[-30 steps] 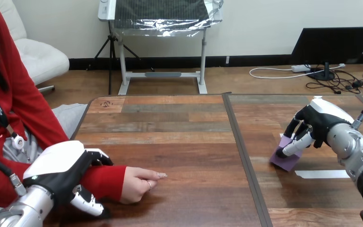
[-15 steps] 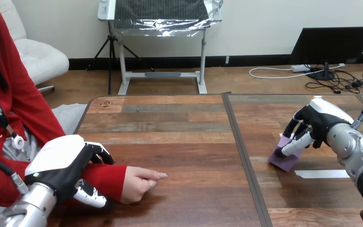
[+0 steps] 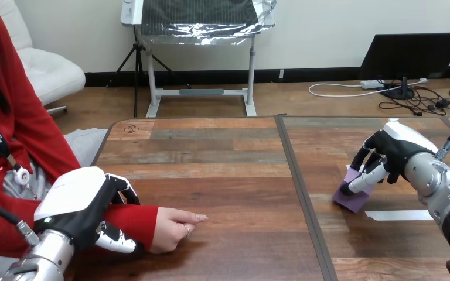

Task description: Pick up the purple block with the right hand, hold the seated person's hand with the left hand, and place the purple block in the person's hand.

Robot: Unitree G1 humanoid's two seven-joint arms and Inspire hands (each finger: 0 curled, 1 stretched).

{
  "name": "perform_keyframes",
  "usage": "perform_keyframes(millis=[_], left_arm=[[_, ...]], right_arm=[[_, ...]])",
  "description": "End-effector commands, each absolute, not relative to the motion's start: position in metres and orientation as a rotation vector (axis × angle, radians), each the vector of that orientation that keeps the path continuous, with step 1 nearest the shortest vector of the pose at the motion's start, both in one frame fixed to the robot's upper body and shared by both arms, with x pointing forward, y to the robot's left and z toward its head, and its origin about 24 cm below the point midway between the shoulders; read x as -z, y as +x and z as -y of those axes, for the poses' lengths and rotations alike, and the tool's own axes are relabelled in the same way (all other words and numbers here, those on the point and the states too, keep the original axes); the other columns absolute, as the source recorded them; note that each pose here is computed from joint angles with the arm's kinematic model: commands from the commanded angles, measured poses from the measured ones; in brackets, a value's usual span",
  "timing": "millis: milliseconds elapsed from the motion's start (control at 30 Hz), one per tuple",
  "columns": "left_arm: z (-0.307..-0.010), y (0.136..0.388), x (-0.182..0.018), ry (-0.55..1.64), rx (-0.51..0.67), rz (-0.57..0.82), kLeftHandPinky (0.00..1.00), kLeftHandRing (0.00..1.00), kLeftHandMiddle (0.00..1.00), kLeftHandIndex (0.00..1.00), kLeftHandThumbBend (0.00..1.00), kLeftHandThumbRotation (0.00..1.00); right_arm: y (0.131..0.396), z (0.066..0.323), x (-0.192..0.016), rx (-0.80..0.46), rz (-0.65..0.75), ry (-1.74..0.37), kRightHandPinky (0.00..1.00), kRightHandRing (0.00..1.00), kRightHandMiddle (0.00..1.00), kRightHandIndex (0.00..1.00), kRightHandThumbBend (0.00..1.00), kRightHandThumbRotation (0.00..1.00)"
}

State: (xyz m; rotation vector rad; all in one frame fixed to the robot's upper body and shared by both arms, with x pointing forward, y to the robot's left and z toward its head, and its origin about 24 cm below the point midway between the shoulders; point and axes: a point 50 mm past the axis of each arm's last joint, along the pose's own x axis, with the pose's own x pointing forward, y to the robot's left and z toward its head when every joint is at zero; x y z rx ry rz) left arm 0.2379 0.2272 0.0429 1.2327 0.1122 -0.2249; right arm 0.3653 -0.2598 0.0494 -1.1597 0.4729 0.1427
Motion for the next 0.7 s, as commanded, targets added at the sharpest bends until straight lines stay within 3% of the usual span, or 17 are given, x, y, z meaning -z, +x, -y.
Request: perform_keyframes(millis=[0, 333, 667], left_arm=[[-0.2208, 0.2509, -0.0564, 1.215, 0.195, -0.022, 0.28, 0.35, 0.43, 0.49, 0.81, 0.0], [-0.2212, 0.2507, -0.0548, 1.204, 0.195, -0.021, 0.27, 0.34, 0.43, 0.47, 0.81, 0.0], [-0.2223, 0.2505, -0.0538, 1.188, 0.195, -0.029, 0.27, 0.34, 0.43, 0.47, 0.81, 0.0]], right_arm=[[0.3767, 0.253, -0.0692, -0.124, -0.377, -1.14, 0.41, 0.47, 0.53, 0.53, 0.79, 0.0], [0.3767, 0.2523, -0.0681, -0.131, -0.392, -1.141, 0.41, 0.47, 0.53, 0.54, 0.78, 0.0], [0.3761, 0.2517, -0.0674, -0.171, -0.399, -1.175, 0.52, 0.57, 0.59, 0.58, 0.77, 0.0]])
